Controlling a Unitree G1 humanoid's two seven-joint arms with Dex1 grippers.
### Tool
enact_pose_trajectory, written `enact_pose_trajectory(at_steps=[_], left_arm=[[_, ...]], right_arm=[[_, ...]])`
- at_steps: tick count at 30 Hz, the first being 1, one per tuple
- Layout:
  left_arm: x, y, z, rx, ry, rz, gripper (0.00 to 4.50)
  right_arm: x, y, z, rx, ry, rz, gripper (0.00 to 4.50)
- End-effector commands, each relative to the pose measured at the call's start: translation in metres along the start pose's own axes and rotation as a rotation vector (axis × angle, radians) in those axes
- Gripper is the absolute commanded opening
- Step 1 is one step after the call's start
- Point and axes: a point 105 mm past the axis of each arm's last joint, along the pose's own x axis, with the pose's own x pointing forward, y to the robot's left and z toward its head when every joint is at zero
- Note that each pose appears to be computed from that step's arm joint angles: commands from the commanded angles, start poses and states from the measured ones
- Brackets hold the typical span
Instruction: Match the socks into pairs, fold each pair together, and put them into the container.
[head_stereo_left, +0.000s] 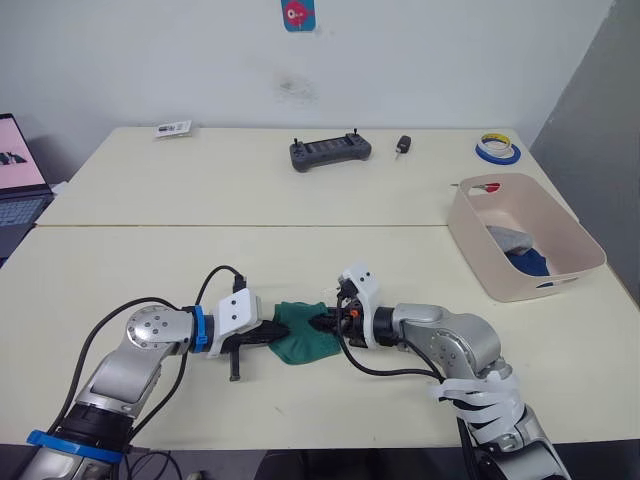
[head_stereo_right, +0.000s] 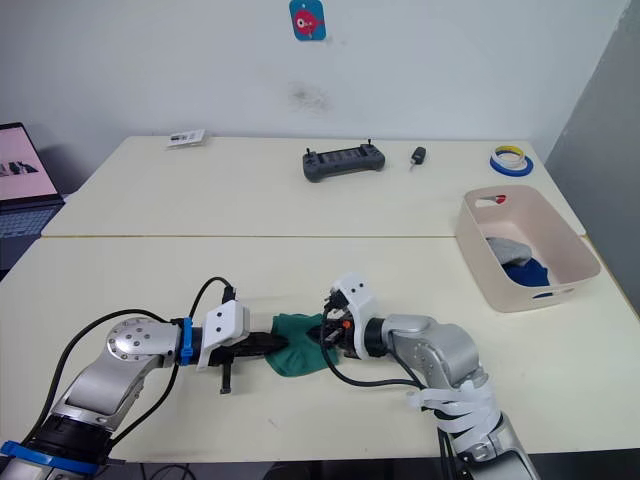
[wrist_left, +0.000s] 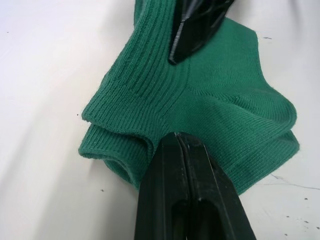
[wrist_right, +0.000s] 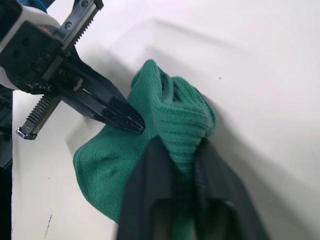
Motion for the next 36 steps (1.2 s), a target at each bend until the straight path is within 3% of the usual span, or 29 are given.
enact_pose_trajectory(at_steps=[1,3,4,7,13,19,22,27,29,32,36], left_arm=[[-0.003,-0.005,0.000,-0.112,-0.060,-0.005,0.00],[-0.008,0.000,0.019,-0.156,-0.158,0.025,0.00],[-0.012,-0.004,0.025,-0.182,-0.161,-0.023,0.00],[-0.023,-0.002,0.046,-0.207,-0.177,-0.073,0.55],[-0.031,0.014,0.107,-0.171,-0.269,-0.129,2.46],[-0.027,0.017,0.145,-0.132,-0.307,-0.224,4.41],[-0.026,0.017,0.153,-0.119,-0.302,-0.262,4.46],[-0.020,0.016,0.169,-0.091,-0.324,-0.316,4.46],[-0.015,0.011,0.178,-0.076,-0.338,-0.363,4.46],[-0.010,0.005,0.184,-0.058,-0.343,-0.411,4.46],[-0.004,-0.002,0.191,-0.036,-0.352,-0.474,4.46]], right_arm=[[-0.003,0.011,0.018,-0.072,-0.078,0.019,0.02],[-0.007,0.013,0.020,-0.095,-0.096,0.011,0.02],[-0.010,0.014,0.022,-0.100,-0.110,0.006,0.02],[-0.022,0.017,0.026,-0.131,-0.145,-0.023,0.00],[-0.054,0.024,0.032,-0.229,-0.214,-0.110,0.00],[-0.085,0.023,0.040,-0.274,-0.279,-0.213,0.00],[-0.109,0.015,0.051,-0.297,-0.332,-0.295,0.00],[-0.177,-0.014,0.074,-0.376,-0.404,-0.533,0.00],[-0.219,-0.032,0.087,-0.472,-0.390,-0.707,0.00],[-0.258,-0.047,0.101,-0.596,-0.358,-0.861,0.00],[-0.292,-0.076,0.112,-0.868,-0.182,-1.022,0.00]])
